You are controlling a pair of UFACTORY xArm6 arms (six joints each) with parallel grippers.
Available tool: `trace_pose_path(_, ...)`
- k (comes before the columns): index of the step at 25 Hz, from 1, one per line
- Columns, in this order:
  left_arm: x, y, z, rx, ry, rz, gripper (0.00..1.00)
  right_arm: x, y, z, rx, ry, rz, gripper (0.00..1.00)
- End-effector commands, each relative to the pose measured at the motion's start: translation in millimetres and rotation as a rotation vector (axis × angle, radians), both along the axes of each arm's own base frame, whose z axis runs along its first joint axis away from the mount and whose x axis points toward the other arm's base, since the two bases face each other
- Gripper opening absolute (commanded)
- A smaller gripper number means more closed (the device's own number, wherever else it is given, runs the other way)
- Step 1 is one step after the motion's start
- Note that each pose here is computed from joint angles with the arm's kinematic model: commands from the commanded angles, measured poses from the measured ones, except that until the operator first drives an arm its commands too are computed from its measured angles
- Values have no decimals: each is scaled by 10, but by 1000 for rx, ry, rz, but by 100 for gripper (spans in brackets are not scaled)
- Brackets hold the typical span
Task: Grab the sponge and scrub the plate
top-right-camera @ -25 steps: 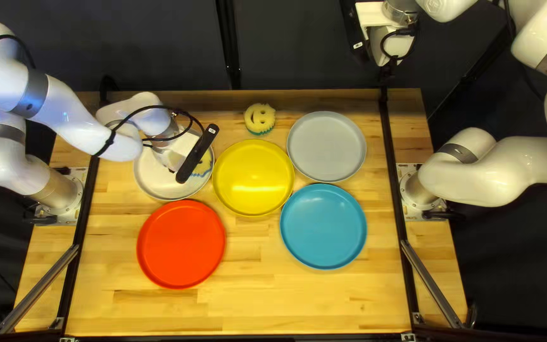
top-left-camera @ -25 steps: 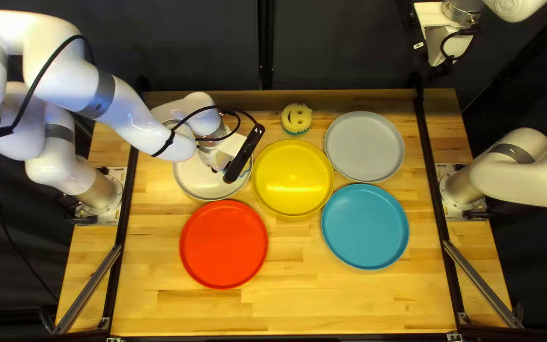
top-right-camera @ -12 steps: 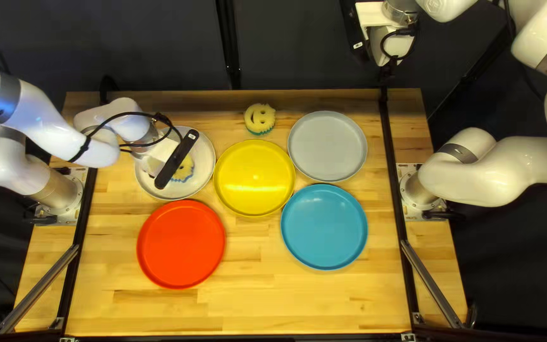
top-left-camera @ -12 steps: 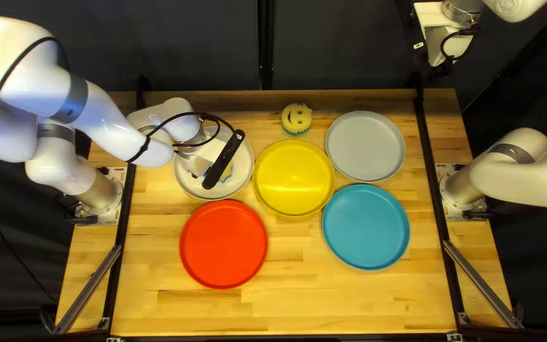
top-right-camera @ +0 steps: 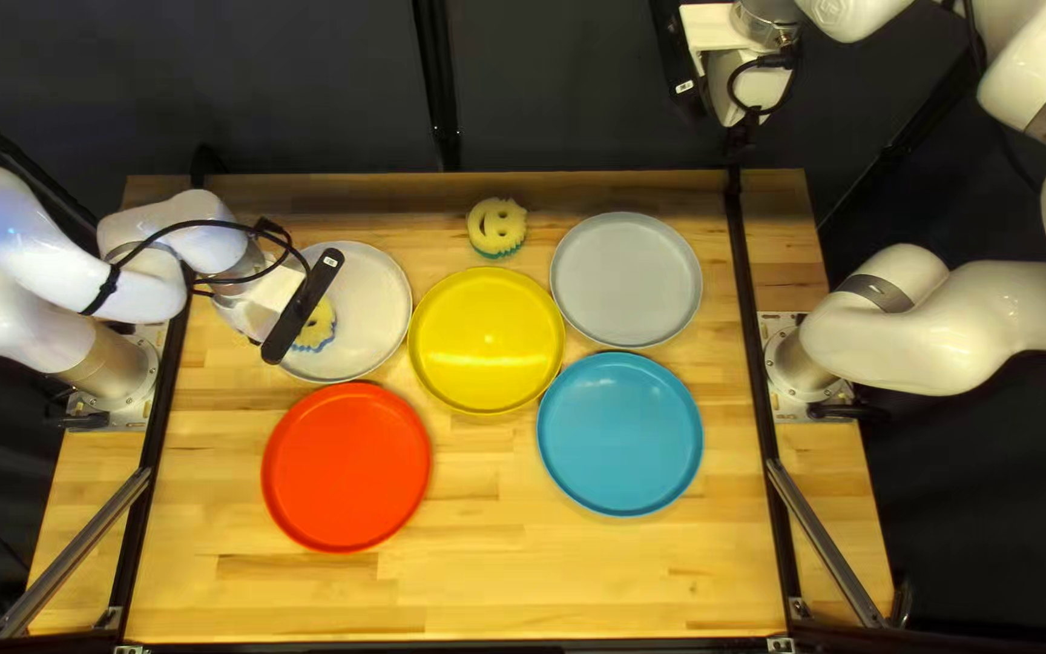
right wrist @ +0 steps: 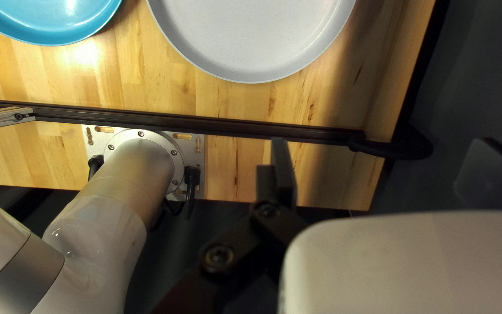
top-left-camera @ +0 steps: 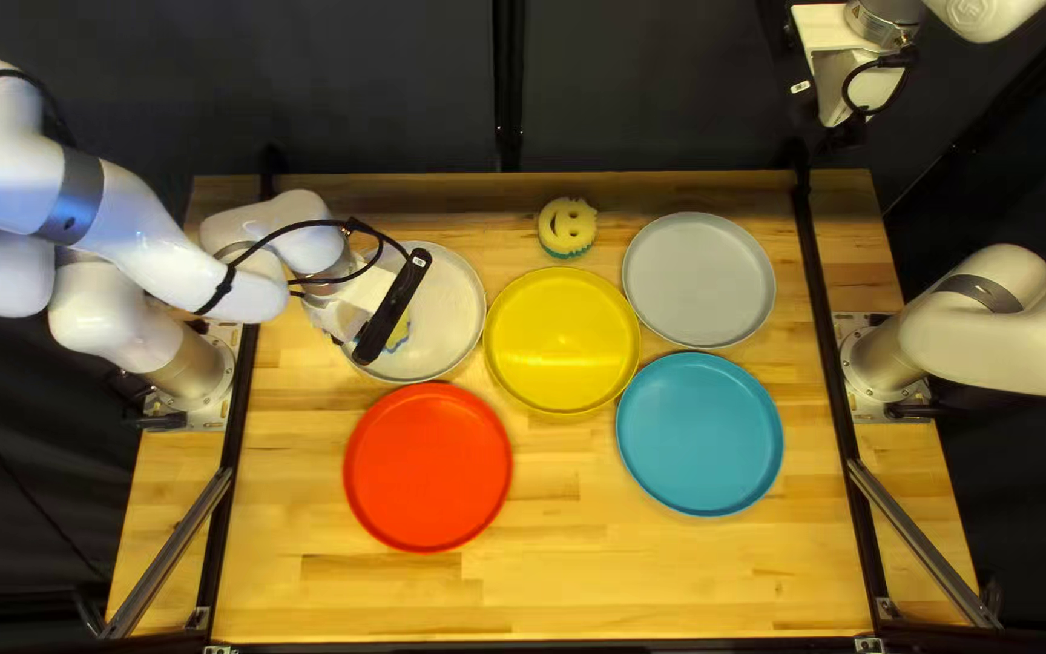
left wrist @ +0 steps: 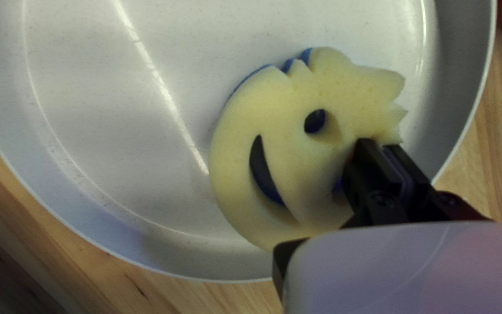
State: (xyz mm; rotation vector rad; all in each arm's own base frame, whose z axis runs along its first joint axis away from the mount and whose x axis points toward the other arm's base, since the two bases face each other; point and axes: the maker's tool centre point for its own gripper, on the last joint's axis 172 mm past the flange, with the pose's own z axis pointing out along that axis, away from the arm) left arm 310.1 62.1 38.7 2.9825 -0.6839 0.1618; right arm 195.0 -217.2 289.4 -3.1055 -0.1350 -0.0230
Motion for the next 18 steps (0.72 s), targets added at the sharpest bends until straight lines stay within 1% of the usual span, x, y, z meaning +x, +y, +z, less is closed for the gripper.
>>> trace_pose_path(1, 362, 132, -2, 2, -27, -12, 0, 0, 0, 0, 0, 0, 0, 100)
trace_pose_path(4, 551, 165, -37, 3, -36, -27, 0, 0, 0, 0, 0, 0, 0, 100)
trace_pose_path(6, 604, 169, -59, 3, -40, -37, 0, 0, 0, 0, 0, 0, 0, 100)
trace_pose_path(8, 600, 154, -72, 2, -41, -44, 0, 0, 0, 0, 0, 0, 0, 100)
trace_pose_path(12, 407, 128, -43, 0, -38, -41, 0, 0, 0, 0, 0, 0, 0, 100)
trace_pose_path(13, 318, 108, -35, -1, -34, -37, 0, 0, 0, 0, 0, 0, 0, 100)
trace_pose_path(18, 93, 56, -39, -3, -17, -26, 0, 0, 0, 0, 0, 0, 0, 100)
